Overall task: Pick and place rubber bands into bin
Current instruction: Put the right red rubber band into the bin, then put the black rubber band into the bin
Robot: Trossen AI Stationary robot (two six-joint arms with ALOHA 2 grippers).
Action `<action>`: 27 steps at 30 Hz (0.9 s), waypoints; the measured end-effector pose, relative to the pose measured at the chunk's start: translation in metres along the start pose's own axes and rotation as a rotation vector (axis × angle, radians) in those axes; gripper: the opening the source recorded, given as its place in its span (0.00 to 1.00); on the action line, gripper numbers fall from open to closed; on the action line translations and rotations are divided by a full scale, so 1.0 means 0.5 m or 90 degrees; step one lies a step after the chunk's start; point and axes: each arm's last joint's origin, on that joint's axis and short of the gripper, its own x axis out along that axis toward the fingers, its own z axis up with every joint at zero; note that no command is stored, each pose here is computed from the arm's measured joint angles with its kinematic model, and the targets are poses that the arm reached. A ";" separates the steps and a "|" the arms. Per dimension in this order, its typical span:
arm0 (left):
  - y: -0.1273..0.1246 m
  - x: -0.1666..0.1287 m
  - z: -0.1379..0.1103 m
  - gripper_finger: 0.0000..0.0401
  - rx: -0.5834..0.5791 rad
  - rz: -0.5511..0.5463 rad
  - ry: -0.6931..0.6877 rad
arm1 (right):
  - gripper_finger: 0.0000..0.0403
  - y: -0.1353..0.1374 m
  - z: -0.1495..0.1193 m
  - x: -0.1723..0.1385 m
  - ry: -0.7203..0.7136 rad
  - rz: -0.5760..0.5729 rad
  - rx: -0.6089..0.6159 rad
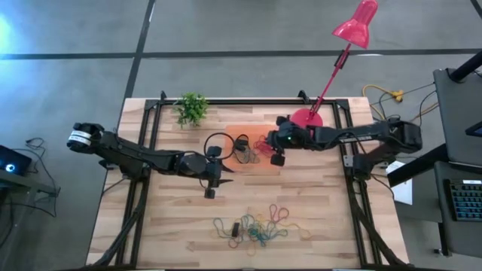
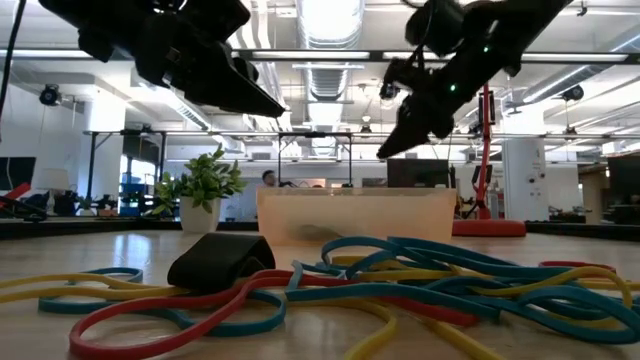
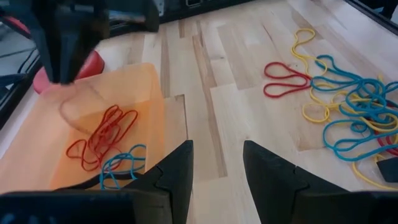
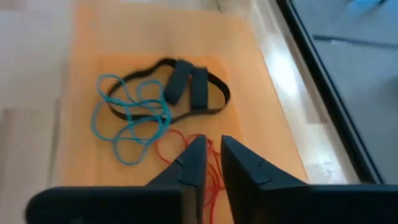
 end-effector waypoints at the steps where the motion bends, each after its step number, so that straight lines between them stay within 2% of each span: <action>1: 0.000 0.000 0.000 0.31 0.000 0.000 -0.001 | 0.11 -0.001 -0.002 0.008 0.007 0.001 0.004; 7: 0.000 0.000 0.001 0.31 -0.001 0.001 -0.004 | 0.27 0.000 0.000 0.027 0.027 0.005 -0.003; 12: 0.000 0.000 0.001 0.31 -0.001 0.001 -0.004 | 0.36 0.006 0.027 -0.008 0.000 0.014 -0.029; 19: 0.000 0.000 0.001 0.31 -0.001 0.001 -0.003 | 0.37 0.065 0.045 -0.099 -0.048 0.144 -0.042; 27: 0.001 0.000 0.001 0.31 0.016 0.001 -0.004 | 0.34 0.175 0.019 -0.151 -0.006 0.267 -0.018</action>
